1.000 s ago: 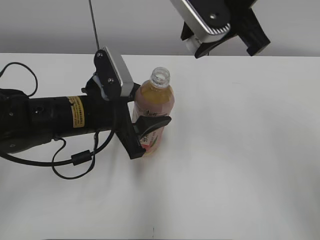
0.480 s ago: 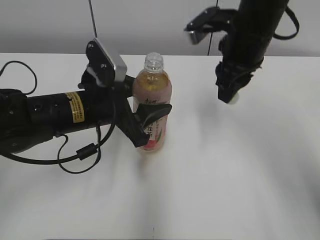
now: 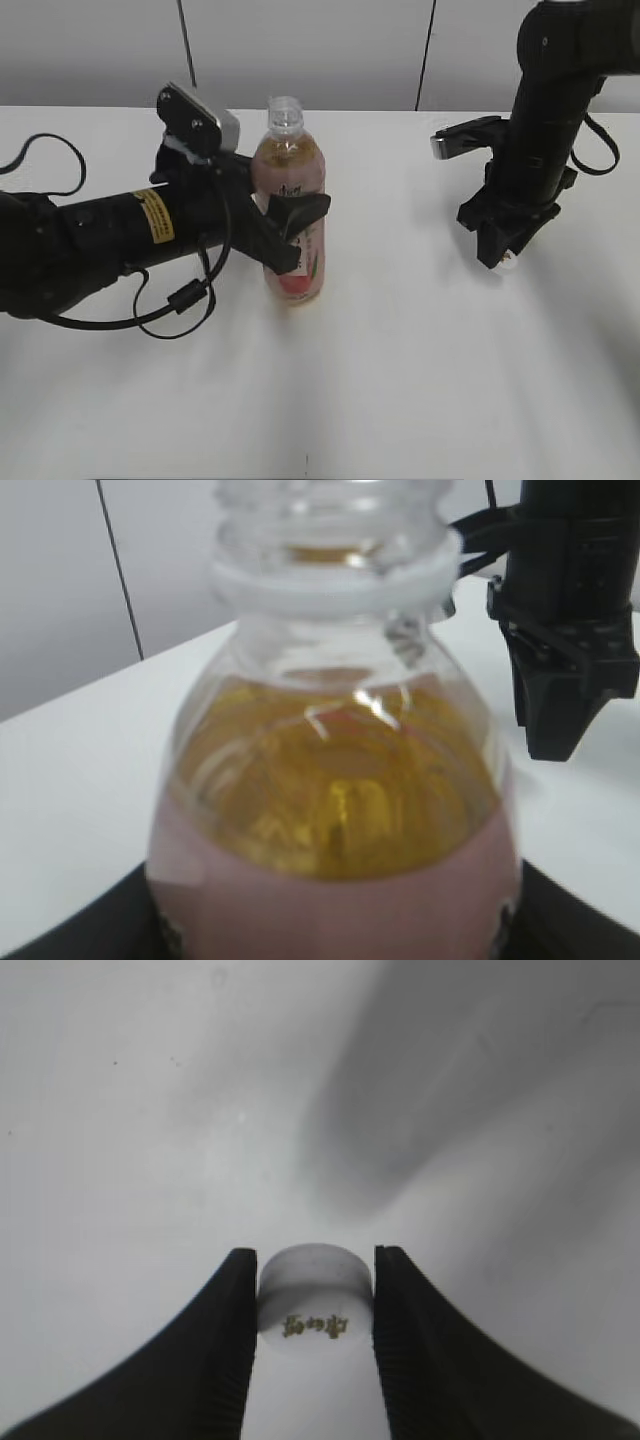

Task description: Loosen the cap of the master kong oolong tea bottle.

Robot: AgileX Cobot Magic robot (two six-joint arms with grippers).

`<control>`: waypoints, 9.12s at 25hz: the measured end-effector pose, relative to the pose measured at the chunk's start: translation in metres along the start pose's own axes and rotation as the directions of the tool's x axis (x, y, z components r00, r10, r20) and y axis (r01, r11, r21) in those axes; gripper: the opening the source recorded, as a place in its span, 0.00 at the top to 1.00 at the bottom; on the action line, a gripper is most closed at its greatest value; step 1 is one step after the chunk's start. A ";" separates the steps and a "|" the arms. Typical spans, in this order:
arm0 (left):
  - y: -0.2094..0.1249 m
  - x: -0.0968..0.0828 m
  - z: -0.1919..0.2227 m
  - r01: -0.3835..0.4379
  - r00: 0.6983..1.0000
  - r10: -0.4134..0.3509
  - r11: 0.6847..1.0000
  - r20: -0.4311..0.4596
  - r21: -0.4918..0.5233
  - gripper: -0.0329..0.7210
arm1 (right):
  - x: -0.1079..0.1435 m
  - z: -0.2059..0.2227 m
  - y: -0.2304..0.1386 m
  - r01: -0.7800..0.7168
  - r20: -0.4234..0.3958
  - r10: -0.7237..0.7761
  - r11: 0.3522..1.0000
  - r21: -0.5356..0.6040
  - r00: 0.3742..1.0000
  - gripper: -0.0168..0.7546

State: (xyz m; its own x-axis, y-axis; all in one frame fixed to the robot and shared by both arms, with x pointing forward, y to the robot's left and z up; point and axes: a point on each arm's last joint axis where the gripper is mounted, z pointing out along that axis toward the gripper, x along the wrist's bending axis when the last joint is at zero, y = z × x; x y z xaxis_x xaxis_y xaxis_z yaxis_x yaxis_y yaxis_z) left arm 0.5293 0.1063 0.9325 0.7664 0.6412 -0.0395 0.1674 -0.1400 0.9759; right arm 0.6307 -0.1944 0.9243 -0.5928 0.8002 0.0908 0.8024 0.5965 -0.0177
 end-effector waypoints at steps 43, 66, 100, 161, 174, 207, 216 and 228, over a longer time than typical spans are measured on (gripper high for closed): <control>-0.046 -0.008 -0.055 0.164 0.986 -0.165 0.985 -0.025 -0.051 0.18 | 0.003 -0.008 0.002 -0.187 -0.032 0.185 0.981 -0.052 0.982 0.22; 0.061 -0.042 -0.168 0.143 0.977 -0.142 0.990 -0.162 -0.007 0.19 | 0.082 -0.112 -0.163 -0.302 -0.029 0.302 0.934 -0.189 0.953 0.22; 0.085 -0.057 -0.209 0.050 0.980 -0.073 0.991 -0.185 -0.125 0.22 | 0.153 -0.108 -0.363 -0.106 0.139 0.355 0.588 -0.802 0.924 0.28; 0.060 -0.107 -0.364 0.228 0.725 -0.119 0.971 -0.678 0.074 0.42 | 0.153 -0.108 -0.363 -0.104 0.139 0.356 0.584 -0.805 0.924 0.29; 0.058 -0.107 -0.363 0.223 0.736 -0.108 0.971 -0.669 0.088 0.46 | 0.154 -0.108 -0.367 -0.107 0.139 0.379 0.559 -0.822 0.915 0.29; 0.057 -0.112 -0.365 0.248 0.609 -0.137 0.968 -0.781 0.023 0.58 | 0.164 -0.107 -0.387 -0.091 0.137 0.475 0.428 -0.899 0.869 0.29; 0.057 -0.112 -0.364 0.252 0.615 -0.146 0.968 -0.775 0.018 0.60 | 0.164 -0.107 -0.387 -0.091 0.137 0.475 0.428 -0.899 0.869 0.29; 0.057 -0.112 -0.364 0.252 0.615 -0.146 0.968 -0.775 0.018 0.63 | 0.164 -0.107 -0.387 -0.091 0.137 0.475 0.428 -0.899 0.869 0.29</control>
State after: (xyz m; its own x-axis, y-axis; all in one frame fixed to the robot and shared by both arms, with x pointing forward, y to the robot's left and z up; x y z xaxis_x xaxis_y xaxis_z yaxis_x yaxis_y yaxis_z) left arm 0.2270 0.3010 1.0710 -0.0335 0.9994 0.0000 0.3663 0.0123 0.9304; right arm 0.2298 -0.3005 1.0530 -0.1440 0.9874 -0.0662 0.4589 0.1259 0.8795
